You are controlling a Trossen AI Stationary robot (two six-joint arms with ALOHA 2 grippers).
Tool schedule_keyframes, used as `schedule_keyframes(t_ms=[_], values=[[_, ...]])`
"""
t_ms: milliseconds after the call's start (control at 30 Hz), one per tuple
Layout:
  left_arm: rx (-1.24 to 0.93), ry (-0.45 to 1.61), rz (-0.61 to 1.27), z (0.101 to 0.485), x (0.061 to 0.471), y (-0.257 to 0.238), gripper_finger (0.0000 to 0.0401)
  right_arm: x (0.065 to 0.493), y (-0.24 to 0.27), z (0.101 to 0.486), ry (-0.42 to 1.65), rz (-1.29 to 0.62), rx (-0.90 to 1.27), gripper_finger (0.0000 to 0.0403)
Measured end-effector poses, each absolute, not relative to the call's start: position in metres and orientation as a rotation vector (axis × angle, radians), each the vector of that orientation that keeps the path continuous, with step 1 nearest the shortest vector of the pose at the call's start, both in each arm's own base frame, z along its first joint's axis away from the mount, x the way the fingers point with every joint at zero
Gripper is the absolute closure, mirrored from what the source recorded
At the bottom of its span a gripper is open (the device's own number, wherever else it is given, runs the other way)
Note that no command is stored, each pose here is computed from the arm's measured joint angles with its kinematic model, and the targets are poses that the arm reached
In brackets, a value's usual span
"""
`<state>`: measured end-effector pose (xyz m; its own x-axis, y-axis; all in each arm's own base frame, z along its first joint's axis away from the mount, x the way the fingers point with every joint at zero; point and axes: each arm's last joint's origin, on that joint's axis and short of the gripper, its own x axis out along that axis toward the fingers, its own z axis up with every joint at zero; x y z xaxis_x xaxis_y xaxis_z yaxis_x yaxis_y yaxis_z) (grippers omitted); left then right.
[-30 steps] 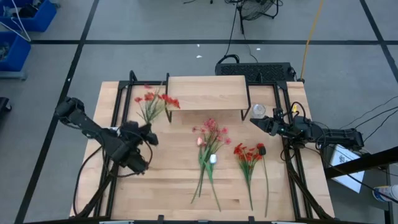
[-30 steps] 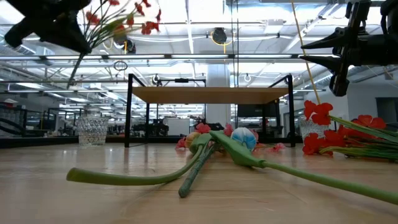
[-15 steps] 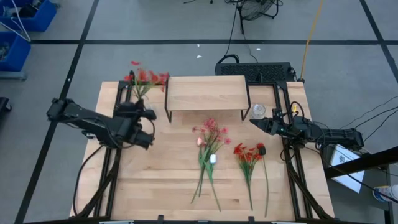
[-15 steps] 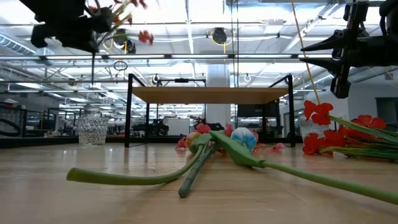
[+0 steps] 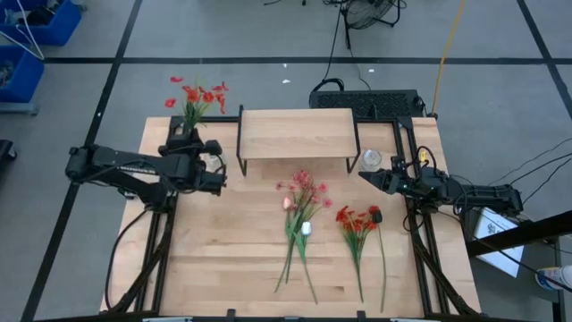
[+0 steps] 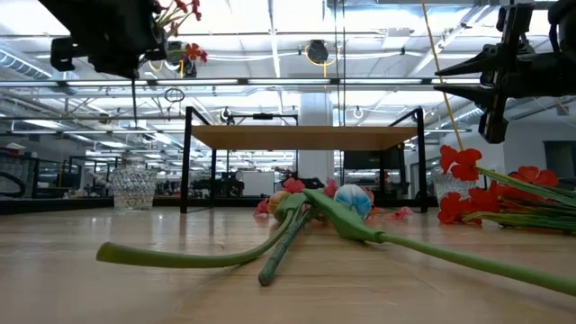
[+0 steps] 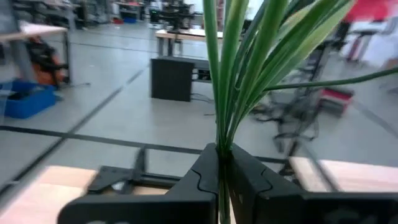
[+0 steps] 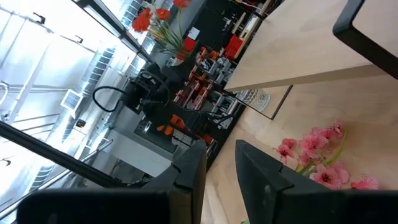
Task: Pick and place flowers into a vace then onto a shelf
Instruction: Put the left orange flowers into the left transparent vase
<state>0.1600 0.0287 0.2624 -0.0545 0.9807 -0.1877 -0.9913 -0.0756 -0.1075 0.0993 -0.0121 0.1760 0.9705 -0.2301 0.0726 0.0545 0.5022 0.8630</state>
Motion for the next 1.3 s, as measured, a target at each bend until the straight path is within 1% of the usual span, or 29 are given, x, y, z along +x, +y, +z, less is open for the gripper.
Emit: schedule_keyframes(t_ms=[167, 300, 433, 600, 767, 900, 1067, 1233, 1300], values=[[-0.276, 0.018, 1.663, 0.249, 0.161, 0.035, 0.0374, 0.099, -0.012, 0.174, -0.17, -0.183, 1.029, 0.0326], [-0.291, 0.021, 1.67, 0.237, 0.16, 0.035, 0.0388, 0.1, -0.012, 0.173, -0.154, -0.19, 1.025, 0.0326], [-0.326, -0.007, 1.669, 0.228, 0.16, 0.035, 0.0388, 0.1, -0.012, 0.172, -0.142, -0.195, 1.023, 0.0325], [-0.34, -0.02, 1.666, 0.221, 0.159, 0.035, 0.037, 0.1, -0.012, 0.172, -0.14, -0.196, 1.005, 0.0325], [-0.357, -0.023, 1.668, 0.217, 0.159, 0.035, 0.0388, 0.1, -0.012, 0.171, -0.138, -0.197, 0.989, 0.0325], [-0.37, 0.001, 1.674, 0.215, 0.158, 0.035, 0.0388, 0.1, -0.012, 0.171, -0.134, -0.199, 0.965, 0.0325], [-0.372, -0.045, 1.668, 0.216, 0.157, 0.035, 0.0365, 0.1, -0.012, 0.171, -0.128, -0.201, 0.953, 0.0325], [-0.369, -0.074, 1.661, 0.218, 0.157, 0.035, 0.0388, 0.1, -0.012, 0.171, -0.128, -0.201, 0.953, 0.0325], [-0.369, -0.086, 1.658, 0.22, 0.157, 0.035, 0.0388, 0.1, -0.012, 0.171, -0.125, -0.203, 0.952, 0.0325]])
